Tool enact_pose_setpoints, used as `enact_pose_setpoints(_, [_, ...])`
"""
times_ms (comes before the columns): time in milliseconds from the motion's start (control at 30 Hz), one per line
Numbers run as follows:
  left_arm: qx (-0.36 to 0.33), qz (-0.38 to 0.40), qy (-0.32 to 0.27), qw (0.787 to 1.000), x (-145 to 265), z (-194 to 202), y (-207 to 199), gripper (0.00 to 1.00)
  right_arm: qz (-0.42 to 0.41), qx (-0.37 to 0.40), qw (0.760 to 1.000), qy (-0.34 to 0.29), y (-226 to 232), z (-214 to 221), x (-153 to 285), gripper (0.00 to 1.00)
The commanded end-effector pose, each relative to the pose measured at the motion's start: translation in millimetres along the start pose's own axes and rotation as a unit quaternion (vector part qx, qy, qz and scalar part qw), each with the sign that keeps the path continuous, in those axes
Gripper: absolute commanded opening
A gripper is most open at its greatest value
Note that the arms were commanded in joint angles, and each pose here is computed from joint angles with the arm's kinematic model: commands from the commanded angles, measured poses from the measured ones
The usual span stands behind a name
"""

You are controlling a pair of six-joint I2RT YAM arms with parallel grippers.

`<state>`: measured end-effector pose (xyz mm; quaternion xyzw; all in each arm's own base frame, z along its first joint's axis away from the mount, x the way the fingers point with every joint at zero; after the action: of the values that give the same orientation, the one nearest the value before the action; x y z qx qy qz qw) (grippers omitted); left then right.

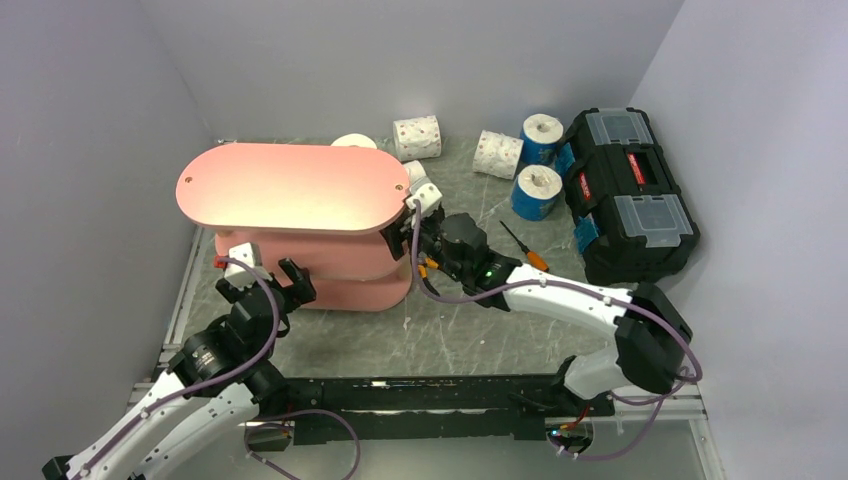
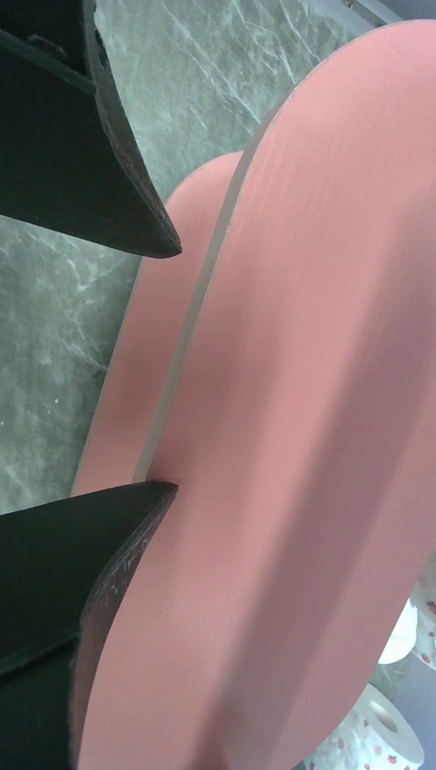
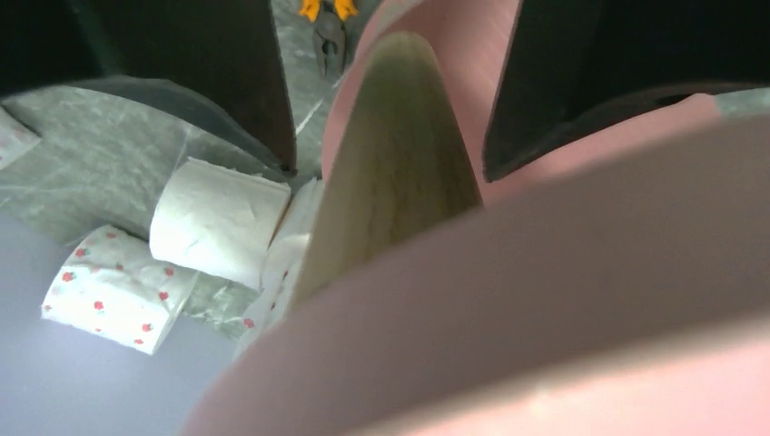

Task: Place and organize the paper towels onto the shelf
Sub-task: Move the shelf to the center of the board, then pick up the paper towel from the center of the board.

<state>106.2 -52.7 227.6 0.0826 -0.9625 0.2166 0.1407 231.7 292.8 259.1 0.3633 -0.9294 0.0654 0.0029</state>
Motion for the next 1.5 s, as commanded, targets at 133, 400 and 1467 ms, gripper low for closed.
enact_pose_setpoints(133, [-0.011, 0.004, 0.020, 1.000, 11.9, -11.3, 1.6, 0.99, -0.014, 0.003, 1.000, 0.021, -9.1, -8.7, 39.7, 1.00])
enact_pose_setpoints(400, [-0.056, 0.073, 0.056, 0.994, 21.6, -13.8, -1.7, 0.99, 0.020, -0.078, 0.997, 0.017, -16.2, -12.7, 84.2, 1.00])
enact_pose_setpoints(1467, [-0.199, 0.352, 0.162, 0.900, 60.5, 37.4, -105.4, 0.99, 0.450, -0.259, 0.838, 0.168, -123.9, 61.1, 138.4, 1.00])
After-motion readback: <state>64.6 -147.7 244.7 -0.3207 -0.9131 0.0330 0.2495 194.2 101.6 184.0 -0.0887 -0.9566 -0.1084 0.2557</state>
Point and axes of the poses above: each gripper's point midway between its finger pads, its own x axis back along the fingers, its own y axis along the line the jaws close on, z = x × y, the point moved 10 cm from there along x, back along the fingers, and after that the axes turned 6 degrees about x, right-handed, at the moved point
